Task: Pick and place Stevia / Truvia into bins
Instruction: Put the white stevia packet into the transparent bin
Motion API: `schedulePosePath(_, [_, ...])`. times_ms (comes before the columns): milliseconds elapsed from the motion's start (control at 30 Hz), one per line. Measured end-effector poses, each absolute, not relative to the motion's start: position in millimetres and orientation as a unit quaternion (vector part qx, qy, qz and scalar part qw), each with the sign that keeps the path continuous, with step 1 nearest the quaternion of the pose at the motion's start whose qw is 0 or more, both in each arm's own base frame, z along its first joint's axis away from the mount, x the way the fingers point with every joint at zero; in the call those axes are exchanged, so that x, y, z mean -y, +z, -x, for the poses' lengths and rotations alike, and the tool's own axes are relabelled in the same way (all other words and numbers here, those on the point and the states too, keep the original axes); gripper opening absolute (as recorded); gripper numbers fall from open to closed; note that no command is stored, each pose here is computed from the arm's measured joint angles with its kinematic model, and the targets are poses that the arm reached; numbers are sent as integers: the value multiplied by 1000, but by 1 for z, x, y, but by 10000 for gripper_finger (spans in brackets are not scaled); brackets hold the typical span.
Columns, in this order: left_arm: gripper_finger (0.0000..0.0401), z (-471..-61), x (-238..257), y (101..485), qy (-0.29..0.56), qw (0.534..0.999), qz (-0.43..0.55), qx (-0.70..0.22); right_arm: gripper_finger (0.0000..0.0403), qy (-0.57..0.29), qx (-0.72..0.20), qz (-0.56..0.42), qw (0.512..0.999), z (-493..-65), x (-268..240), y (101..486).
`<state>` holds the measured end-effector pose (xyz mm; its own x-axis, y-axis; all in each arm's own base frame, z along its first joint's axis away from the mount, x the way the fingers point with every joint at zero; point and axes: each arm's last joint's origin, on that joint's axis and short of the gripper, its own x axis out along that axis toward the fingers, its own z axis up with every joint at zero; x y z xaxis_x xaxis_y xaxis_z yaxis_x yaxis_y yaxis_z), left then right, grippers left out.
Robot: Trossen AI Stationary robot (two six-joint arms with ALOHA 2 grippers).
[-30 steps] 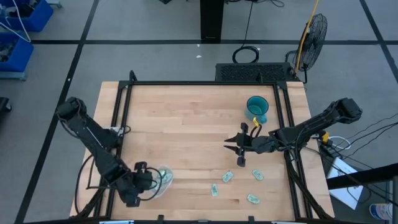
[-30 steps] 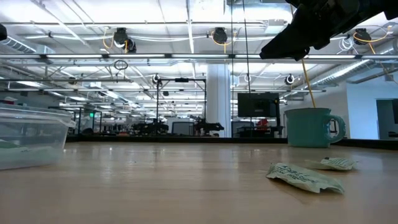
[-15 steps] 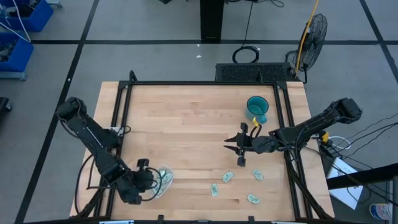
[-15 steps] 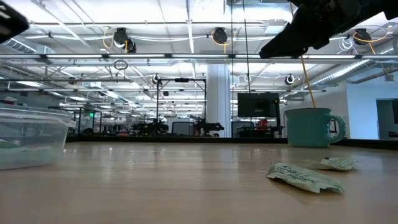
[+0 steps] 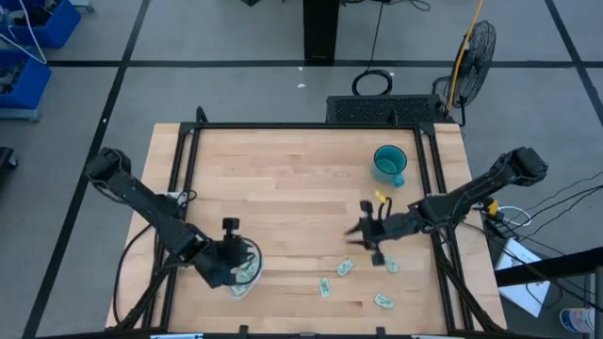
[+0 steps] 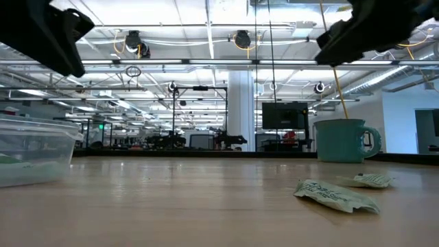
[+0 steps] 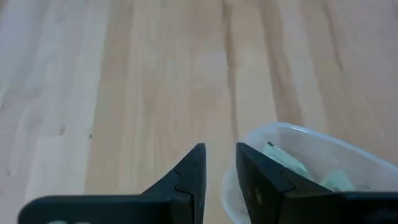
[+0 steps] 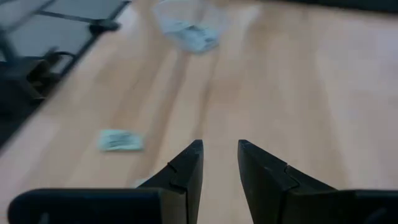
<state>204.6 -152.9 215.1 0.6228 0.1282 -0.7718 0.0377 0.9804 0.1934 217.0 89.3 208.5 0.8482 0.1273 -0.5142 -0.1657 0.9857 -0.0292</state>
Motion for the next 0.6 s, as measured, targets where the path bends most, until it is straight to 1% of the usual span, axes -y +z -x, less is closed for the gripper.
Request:
schedulePosePath(67, [95,-207,150,215,28,895,-98,-435,93,78,-284,7,956,-212,-95,206])
schedulePosePath(167, [95,-210,146,215,27,892,-114,-437,94,62,-354,-56,932,-201,-101,195])
schedulePosePath(233, [95,-212,143,215,27,890,-124,-437,95,42,-428,-114,896,-189,-102,185])
schedulePosePath(300, [95,-214,140,215,33,890,-125,-438,96,5,-502,-180,846,-176,-103,177])
schedulePosePath(367, [95,-216,136,215,41,889,-122,-439,96,-31,-552,-241,797,-166,-104,173])
schedulePosePath(467, [95,-219,131,215,51,889,-117,-440,97,-50,-583,-308,750,-159,-111,172])
schedulePosePath(600, [95,-223,124,215,60,887,-119,-442,109,-65,-601,-355,714,-155,-116,172])
